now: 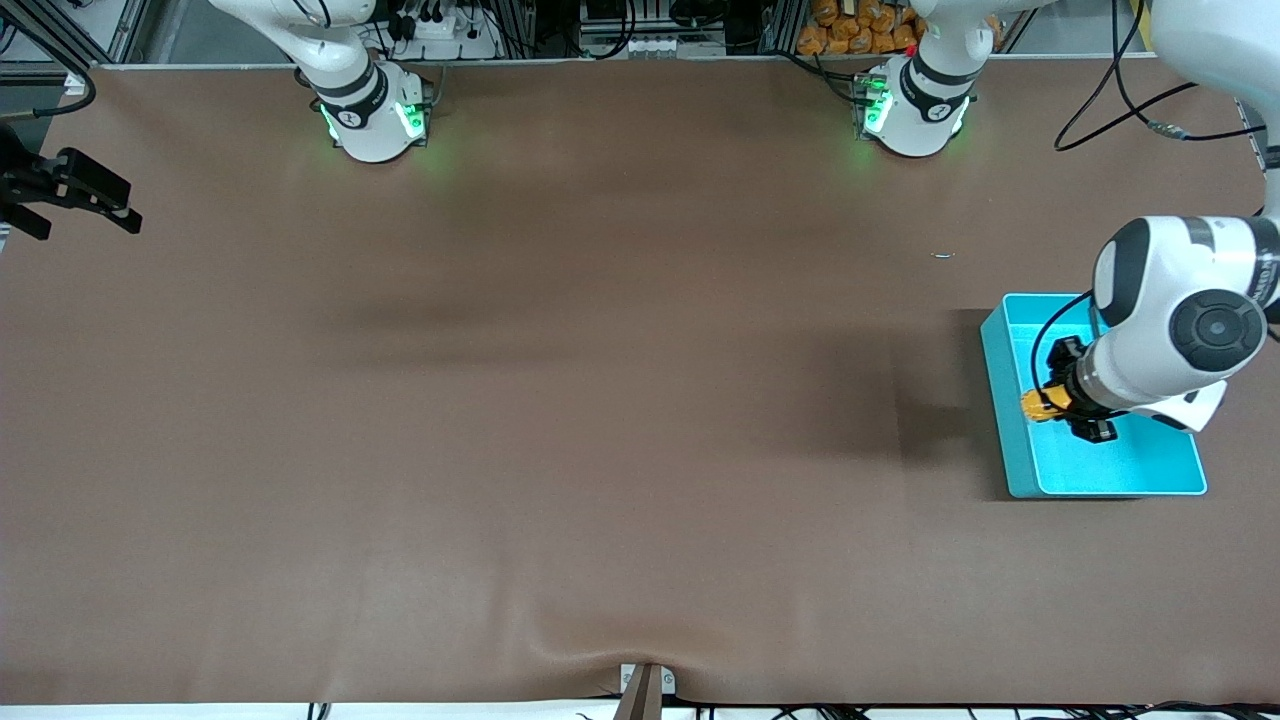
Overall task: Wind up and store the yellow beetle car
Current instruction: 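Lift the car with the left gripper over the teal bin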
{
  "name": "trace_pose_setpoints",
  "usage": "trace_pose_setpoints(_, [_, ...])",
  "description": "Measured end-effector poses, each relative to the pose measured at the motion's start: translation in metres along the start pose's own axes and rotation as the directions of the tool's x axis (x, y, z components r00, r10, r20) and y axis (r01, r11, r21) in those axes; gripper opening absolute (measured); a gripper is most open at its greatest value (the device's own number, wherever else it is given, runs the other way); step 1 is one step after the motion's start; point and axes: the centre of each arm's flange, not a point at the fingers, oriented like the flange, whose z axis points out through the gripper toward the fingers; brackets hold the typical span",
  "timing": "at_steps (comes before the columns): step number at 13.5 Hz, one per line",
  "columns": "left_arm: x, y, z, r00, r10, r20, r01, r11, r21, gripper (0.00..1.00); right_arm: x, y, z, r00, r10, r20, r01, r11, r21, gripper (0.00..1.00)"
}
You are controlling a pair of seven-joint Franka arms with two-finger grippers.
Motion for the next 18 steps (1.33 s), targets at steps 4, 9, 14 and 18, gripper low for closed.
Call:
trace_pose_setpoints(4, [0.023, 0.000, 0.010, 0.974, 0.226, 0.005, -0.226, 0.974, 0.021, 0.45, 0.000, 0.001, 0.002, 1.000, 0.001, 0.005, -0.001, 1.000, 0.001, 1.00])
trace_pose_setpoints(9, [0.035, 0.000, 0.021, 0.804, 0.594, 0.027, -0.594, 0.804, 0.031, 0.45, 0.000, 0.001, 0.003, 1.000, 0.003, 0.007, -0.003, 1.000, 0.001, 1.00])
trace_pose_setpoints(14, [0.057, -0.001, 0.030, 0.548, 0.833, 0.072, -0.835, 0.549, 0.003, 0.45, -0.001, 0.004, 0.004, 1.000, 0.009, 0.008, -0.009, 1.000, 0.002, 1.00])
trace_pose_setpoints(18, [0.086, -0.004, 0.041, 0.357, 0.930, 0.091, -0.933, 0.360, -0.016, 0.45, 0.000, 0.005, 0.005, 1.000, 0.010, 0.009, -0.010, 1.000, 0.002, 1.00])
